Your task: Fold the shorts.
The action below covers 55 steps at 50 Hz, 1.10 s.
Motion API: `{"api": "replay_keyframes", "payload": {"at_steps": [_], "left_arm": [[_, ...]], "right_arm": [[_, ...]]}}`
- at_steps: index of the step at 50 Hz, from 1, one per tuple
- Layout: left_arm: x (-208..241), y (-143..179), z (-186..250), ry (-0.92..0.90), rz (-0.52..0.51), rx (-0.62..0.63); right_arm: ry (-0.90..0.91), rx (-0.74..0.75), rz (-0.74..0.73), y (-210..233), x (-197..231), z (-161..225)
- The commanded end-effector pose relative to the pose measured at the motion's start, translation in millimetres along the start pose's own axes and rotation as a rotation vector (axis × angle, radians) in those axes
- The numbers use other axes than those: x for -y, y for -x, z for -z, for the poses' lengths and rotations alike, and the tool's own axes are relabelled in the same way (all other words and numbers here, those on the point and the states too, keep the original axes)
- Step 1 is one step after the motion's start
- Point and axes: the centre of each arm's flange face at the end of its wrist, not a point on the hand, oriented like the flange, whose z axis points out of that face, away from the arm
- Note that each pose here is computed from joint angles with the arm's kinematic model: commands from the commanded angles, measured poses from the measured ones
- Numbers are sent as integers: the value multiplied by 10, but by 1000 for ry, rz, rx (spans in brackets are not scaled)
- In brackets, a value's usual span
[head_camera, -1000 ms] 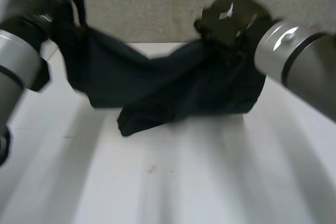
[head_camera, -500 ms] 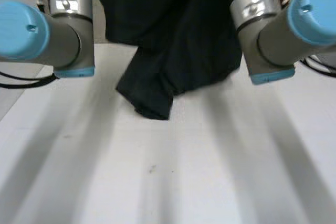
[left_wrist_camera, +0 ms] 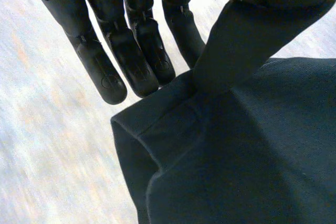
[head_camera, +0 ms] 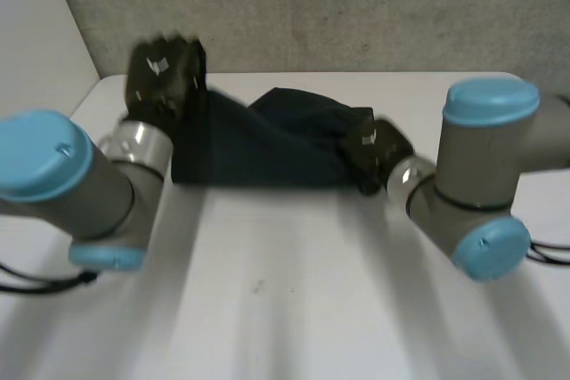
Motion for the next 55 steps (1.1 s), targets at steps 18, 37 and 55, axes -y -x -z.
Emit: {"api": "replay_keyframes", "payload": {"at_steps": [18, 37, 55], "left_arm": [[162, -137, 1139, 340, -17, -116], [-13, -117, 1270, 403, -23, -114], [-54, -133, 1328, 415, -24, -121]], "right_arm": [[55, -83, -128, -591, -28, 960], [82, 176, -283, -209, -484, 599], [169, 130, -318, -268, -747, 132]]}}
